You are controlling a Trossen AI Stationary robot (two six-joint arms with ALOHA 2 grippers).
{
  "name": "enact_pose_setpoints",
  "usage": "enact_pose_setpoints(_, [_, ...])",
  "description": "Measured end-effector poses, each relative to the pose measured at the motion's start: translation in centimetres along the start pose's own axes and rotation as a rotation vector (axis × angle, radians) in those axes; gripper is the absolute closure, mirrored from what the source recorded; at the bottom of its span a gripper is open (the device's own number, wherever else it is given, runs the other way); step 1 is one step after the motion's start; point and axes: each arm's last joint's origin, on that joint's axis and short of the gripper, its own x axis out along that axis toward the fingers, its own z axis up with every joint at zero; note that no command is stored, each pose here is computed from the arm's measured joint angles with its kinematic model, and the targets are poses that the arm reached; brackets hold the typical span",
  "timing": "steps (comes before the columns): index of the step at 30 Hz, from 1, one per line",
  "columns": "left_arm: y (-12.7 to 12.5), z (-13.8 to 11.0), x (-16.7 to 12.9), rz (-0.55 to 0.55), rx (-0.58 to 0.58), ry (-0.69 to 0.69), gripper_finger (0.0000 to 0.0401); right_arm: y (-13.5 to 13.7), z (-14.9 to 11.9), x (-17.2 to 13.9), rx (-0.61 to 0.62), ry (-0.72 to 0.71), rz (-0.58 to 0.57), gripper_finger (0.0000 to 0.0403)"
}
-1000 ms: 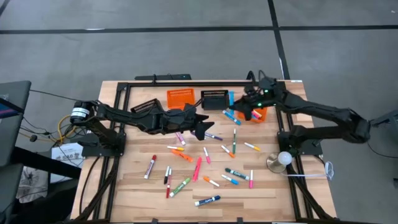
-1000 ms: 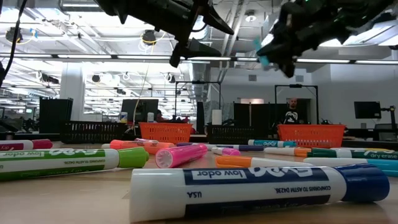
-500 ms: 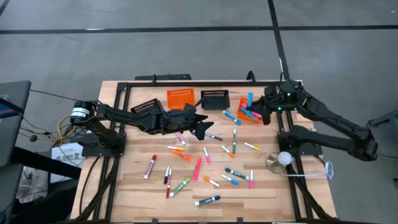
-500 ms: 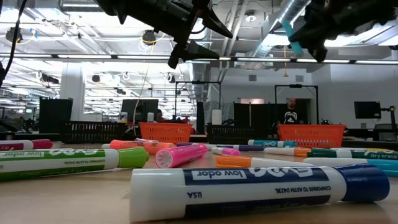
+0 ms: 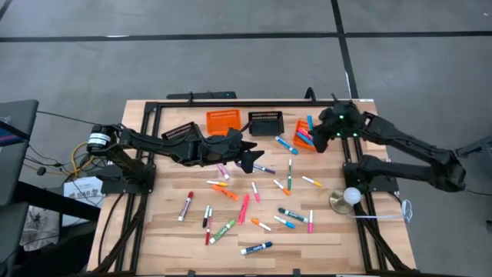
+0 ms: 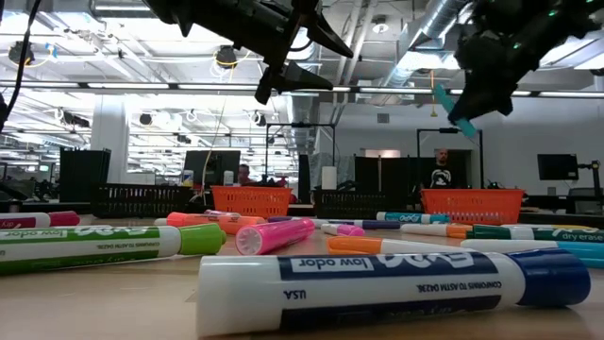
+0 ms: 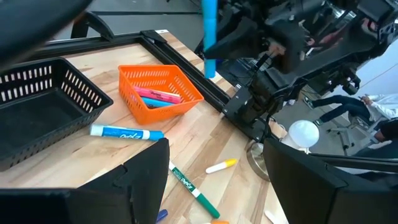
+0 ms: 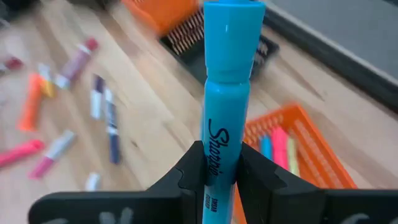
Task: Pick & Place Markers
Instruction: Put the blue marker into the right orange bin
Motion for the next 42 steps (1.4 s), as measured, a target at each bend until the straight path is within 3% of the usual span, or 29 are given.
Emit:
enact_pose_setpoints(5, [0.0, 0.0, 0.0, 0.001, 0.005, 0.001, 0.0142, 0.4, 0.9, 1.2, -0.067, 0.159, -0.146, 0.0347])
enact_pose_setpoints(10, [0.0, 0.0, 0.0, 0.0, 0.007, 0.001, 0.0142, 1.4, 1.8, 1.3, -0.232, 0.354, -0.269, 0.0347])
enact_pose_setpoints(15, [0.0, 0.0, 0.0, 0.001, 0.007, 0.001, 0.0142, 1.9, 2.2, 1.7, -0.345, 0.441, -0.294, 0.0347])
enact_pose_setpoints(25, [0.0, -0.1, 0.0, 0.003, 0.006, 0.004, 0.0142, 1.7, 2.4, 3.6, -0.392, 0.501, -0.284, 0.0347])
enact_pose_setpoints(33, [0.0, -0.1, 0.0, 0.003, 0.005, 0.004, 0.0142, -0.6, 2.2, 8.2, -0.336, 0.651, -0.289, 0.0346])
enact_pose_setpoints(42, [0.0, -0.1, 0.0, 0.004, 0.009, 0.007, 0.0142, -3.3, 1.5, 10.2, -0.288, 0.774, -0.26, 0.0334])
